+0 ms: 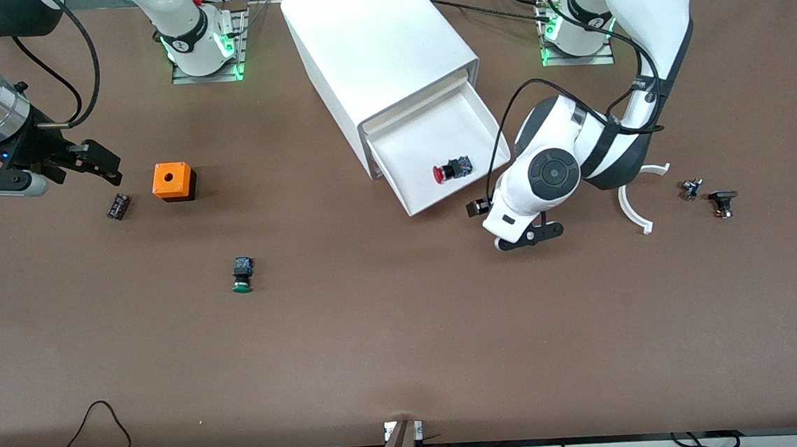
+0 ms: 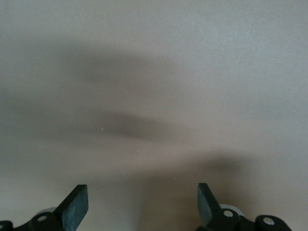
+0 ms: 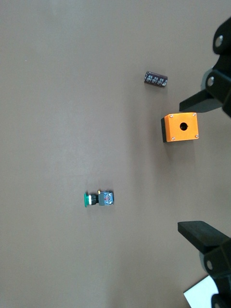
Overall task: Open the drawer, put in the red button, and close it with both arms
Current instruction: 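Push the drawer closed with the left gripper while the right gripper returns, then push the drawer fully shut with the left gripper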
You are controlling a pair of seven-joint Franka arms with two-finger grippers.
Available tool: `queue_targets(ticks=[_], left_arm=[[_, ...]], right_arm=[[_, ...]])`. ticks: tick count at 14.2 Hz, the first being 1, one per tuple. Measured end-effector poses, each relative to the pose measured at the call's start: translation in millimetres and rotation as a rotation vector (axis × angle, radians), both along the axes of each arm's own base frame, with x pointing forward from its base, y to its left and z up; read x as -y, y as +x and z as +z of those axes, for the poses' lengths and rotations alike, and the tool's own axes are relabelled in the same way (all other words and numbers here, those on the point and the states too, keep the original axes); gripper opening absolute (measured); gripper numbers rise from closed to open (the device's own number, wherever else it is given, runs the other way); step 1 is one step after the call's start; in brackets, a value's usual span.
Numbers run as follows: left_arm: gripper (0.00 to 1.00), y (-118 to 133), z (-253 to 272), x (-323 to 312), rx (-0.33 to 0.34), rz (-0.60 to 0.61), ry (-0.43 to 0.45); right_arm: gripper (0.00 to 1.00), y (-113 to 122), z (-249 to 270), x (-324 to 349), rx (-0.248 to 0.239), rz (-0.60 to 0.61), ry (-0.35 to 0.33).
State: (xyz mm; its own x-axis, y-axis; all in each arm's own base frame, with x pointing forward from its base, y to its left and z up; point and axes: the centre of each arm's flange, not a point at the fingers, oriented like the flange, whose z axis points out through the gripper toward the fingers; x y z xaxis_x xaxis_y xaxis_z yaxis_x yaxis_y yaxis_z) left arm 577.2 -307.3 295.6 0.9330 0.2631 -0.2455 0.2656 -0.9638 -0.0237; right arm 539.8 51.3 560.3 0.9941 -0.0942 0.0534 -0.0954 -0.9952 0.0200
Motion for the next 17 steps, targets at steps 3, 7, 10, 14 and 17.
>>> queue_targets(ticks=[3,7,10,14,17], left_arm=[[1.00,-19,-8,25,0.007,0.049,0.013],[1.00,-52,-12,49,0.021,0.073,0.012],[1.00,-85,-9,71,0.011,0.068,0.016],[1.00,-134,-14,105,-0.029,0.001,0.016],[1.00,-153,-15,118,-0.042,-0.020,0.015]], right_arm=[[1.00,-9,2,-3,-0.013,0.004,-0.005],[1.00,-12,6,-6,-0.015,0.010,-0.007],[1.00,-11,4,-8,-0.019,0.014,-0.008],[1.00,-10,1,-8,-0.024,0.016,-0.007],[1.00,-10,2,-8,-0.022,0.026,-0.008]])
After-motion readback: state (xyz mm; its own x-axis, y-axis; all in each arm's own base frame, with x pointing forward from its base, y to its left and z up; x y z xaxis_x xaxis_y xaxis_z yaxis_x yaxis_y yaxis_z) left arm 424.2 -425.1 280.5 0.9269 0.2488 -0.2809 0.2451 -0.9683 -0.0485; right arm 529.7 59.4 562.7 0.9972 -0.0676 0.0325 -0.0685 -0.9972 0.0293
